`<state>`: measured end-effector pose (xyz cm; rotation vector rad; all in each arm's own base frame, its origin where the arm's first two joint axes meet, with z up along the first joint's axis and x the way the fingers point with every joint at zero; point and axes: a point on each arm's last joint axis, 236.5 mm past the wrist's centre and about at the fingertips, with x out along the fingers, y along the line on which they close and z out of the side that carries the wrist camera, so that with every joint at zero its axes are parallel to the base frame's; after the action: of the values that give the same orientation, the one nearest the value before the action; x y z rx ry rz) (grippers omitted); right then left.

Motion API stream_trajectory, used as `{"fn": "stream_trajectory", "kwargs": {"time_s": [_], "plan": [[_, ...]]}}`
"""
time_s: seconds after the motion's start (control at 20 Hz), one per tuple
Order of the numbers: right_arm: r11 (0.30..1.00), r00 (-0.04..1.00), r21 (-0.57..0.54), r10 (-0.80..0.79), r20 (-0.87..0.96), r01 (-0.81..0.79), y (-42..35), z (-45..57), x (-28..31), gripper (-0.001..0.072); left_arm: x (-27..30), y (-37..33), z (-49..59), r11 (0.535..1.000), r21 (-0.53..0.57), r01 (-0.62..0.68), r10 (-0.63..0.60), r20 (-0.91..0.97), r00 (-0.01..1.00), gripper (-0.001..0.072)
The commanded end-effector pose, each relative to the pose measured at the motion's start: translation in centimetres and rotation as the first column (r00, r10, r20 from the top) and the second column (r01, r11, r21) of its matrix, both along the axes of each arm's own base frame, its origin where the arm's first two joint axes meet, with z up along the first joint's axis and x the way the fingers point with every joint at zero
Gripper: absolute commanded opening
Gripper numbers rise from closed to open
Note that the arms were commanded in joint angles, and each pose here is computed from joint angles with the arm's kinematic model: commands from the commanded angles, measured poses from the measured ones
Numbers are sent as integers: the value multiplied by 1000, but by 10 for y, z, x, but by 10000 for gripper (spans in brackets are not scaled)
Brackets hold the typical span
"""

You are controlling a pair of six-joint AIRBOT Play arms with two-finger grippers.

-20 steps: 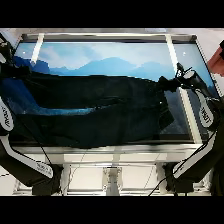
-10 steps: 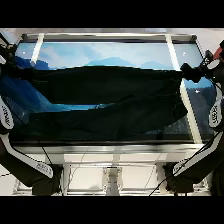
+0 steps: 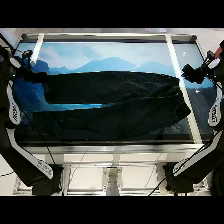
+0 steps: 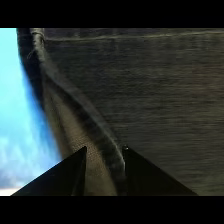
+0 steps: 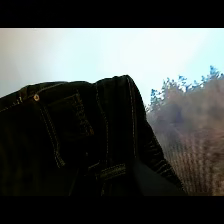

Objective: Fold the clothes and pants, and hang the long-sleeved shirts on hangers.

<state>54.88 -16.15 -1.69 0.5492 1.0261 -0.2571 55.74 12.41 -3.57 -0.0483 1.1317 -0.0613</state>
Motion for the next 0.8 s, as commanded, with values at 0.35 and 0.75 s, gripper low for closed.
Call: {"fn": "stream_trajectory", "kwargs": {"time_s": [0.35, 0.75], "plan": [[968, 947, -13, 242, -213, -250, 17, 16, -54, 289, -123, 64, 4, 980, 188, -64, 141, -434, 890, 347], [929, 902, -74, 329, -281, -362, 18, 60, -111, 289, -208, 53, 67, 968, -32, -250, 212, -436, 875, 367]]}}
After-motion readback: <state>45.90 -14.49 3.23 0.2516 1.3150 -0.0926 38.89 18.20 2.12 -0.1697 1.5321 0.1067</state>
